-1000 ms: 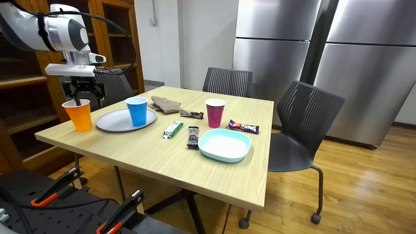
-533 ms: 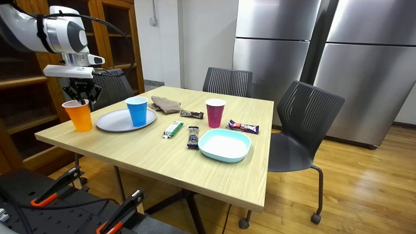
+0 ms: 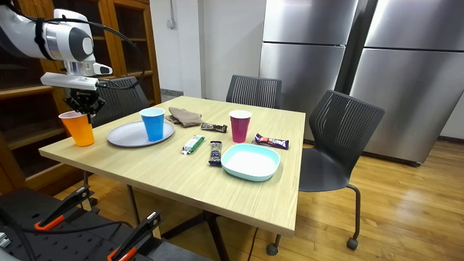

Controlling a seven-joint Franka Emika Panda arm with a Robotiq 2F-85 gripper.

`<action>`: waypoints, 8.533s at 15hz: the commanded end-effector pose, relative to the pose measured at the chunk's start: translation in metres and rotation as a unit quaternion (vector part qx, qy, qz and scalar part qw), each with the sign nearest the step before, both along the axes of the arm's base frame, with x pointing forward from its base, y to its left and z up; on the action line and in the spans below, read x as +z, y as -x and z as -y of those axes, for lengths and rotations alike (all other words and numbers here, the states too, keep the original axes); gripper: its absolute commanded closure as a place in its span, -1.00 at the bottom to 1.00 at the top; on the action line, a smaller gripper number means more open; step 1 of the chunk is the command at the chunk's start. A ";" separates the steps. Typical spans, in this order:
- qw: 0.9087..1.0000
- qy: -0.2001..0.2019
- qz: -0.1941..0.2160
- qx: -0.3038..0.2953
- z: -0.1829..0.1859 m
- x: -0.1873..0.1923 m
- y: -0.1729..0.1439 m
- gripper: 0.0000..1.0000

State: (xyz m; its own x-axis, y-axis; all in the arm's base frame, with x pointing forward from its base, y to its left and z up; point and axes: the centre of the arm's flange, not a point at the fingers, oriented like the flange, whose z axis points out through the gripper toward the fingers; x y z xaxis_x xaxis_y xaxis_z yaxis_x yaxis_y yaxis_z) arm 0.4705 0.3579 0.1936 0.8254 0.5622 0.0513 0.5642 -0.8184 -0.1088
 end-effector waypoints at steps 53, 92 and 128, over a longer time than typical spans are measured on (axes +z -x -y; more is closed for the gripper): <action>0.993 0.014 0.033 -0.115 0.079 0.028 -0.167 -0.13; 0.974 0.037 0.103 -0.198 0.198 0.115 -0.175 -1.00; 0.951 0.069 -0.018 -0.302 0.345 -0.055 -0.139 -1.00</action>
